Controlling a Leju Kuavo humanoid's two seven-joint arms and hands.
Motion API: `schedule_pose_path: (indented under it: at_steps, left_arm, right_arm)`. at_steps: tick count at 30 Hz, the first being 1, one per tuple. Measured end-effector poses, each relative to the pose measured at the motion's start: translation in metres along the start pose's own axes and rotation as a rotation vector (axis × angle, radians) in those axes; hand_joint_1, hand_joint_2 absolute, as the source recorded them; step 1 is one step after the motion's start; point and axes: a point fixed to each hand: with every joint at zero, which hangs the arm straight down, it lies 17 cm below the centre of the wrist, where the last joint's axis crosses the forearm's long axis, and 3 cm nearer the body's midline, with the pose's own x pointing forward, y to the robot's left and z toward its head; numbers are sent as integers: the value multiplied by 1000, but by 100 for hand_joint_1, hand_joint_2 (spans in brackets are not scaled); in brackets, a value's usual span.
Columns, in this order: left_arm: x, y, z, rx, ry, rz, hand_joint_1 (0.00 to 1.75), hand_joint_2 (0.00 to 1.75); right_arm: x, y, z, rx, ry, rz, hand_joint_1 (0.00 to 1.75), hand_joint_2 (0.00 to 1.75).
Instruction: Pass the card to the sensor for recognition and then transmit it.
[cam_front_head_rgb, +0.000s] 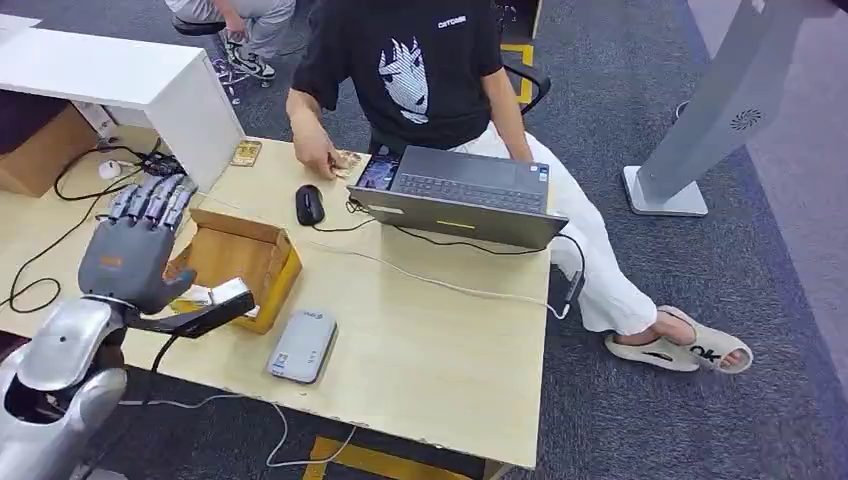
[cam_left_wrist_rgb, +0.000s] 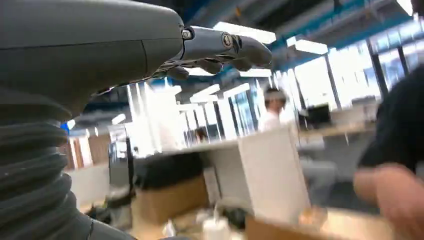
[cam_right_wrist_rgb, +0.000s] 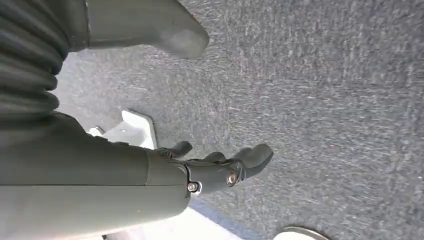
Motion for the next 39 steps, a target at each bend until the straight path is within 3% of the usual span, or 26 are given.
schedule_pose_path:
  at_steps: [11, 23, 39]
  left_arm:
    - [-46, 2, 28, -63, 38, -45, 0, 175]
    - [-67, -38, 49, -160, 109, -124, 0, 175]
    - [-20, -110, 52, -224, 80, -82, 0, 175]
  right_arm:
    - [-3, -9, 0, -17, 19, -43, 0, 175]
    - [-1, -11, 0, -16, 21, -41, 0, 175]
    - [6, -10, 0, -8, -30, 27, 0, 175]
